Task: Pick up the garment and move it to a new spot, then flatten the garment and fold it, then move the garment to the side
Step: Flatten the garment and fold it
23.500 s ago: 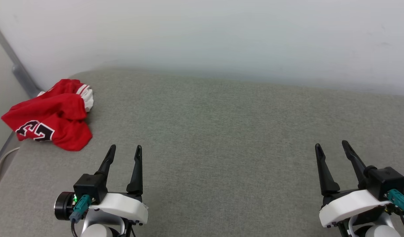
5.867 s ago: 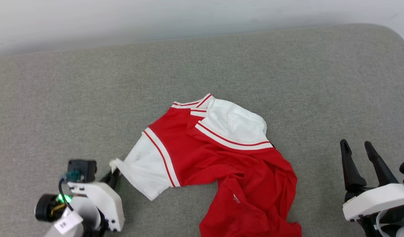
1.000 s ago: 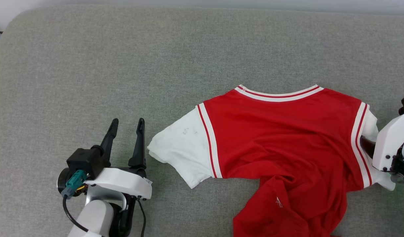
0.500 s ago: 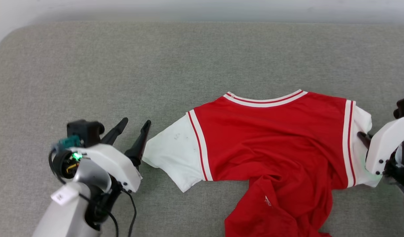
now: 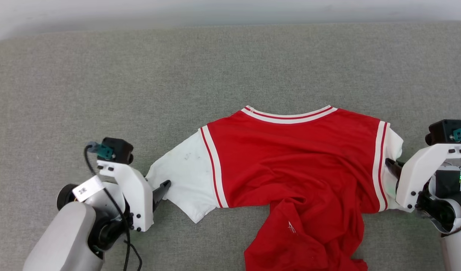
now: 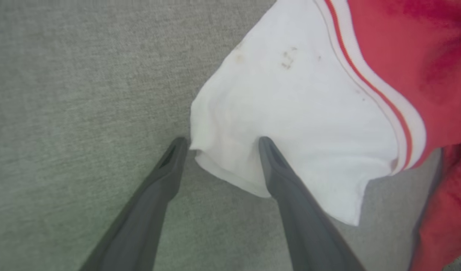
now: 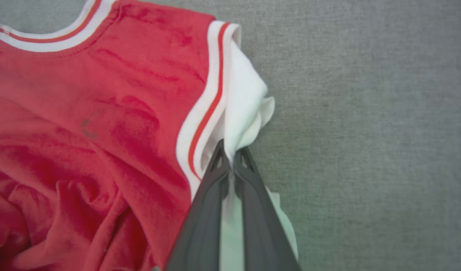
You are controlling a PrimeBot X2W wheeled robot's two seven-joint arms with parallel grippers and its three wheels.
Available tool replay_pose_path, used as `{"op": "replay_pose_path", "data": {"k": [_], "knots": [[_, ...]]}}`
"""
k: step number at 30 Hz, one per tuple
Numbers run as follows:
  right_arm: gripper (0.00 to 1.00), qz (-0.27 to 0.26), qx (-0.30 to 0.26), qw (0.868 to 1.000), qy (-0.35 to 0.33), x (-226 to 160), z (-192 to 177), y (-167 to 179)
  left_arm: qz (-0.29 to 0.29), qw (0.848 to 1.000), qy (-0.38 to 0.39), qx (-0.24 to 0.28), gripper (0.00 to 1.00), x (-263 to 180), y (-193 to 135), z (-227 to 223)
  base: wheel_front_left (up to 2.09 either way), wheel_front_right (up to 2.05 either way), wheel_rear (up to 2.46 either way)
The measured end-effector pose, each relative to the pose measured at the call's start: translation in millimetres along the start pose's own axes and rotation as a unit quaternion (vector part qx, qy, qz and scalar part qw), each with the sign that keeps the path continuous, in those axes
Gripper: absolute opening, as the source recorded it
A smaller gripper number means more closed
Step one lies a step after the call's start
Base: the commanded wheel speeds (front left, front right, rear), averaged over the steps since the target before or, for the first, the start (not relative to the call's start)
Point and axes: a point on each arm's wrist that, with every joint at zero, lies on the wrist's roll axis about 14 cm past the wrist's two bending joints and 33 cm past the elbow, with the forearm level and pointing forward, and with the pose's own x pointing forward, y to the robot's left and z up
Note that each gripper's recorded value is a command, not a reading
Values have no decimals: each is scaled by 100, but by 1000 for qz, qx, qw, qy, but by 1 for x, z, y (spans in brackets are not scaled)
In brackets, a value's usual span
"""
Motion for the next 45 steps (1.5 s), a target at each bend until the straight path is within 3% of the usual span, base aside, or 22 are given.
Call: {"op": "replay_pose_path", "data": {"k": [4,5,6,7,8,15,19,24,34,35,36,45], "knots": [[0,1,3,1000,4,3,-3,0,-17,999,33,15,100,10,-6,-6,0,0,0],[0,1,4,1000,4,4,-3,0,-20,999,40,21,92,12,-8,-7,0,0,0],[0,2,4,1000,4,5,-3,0,-22,998,46,24,44,14,-8,-8,0,0,0],[0,1,4,1000,4,5,-4,0,-25,998,51,29,3,16,-9,-9,0,0,0],[0,1,5,1000,2,6,-3,0,-24,998,55,35,0,17,-9,-9,0,0,0],[0,4,2,1000,-25,0,11,1,-19,997,16,67,0,15,-14,6,0,0,0],[0,5,-3,998,-58,-7,30,2,8,994,-66,82,0,4,-7,50,0,0,0],[0,4,-12,994,-108,-20,62,4,39,978,-185,92,0,-20,-2,117,0,0,0],[0,-6,-42,968,-248,-39,171,11,88,920,-368,101,0,-60,8,245,0,0,0],[0,-6,-42,968,-248,-39,171,11,88,920,-368,101,0,-60,8,245,0,0,0],[0,-6,-49,957,-286,-44,203,15,96,902,-406,107,0,-72,10,275,0,0,0],[0,3,-87,894,-439,-84,326,47,135,822,-537,132,0,-129,22,378,0,0,0]]}}
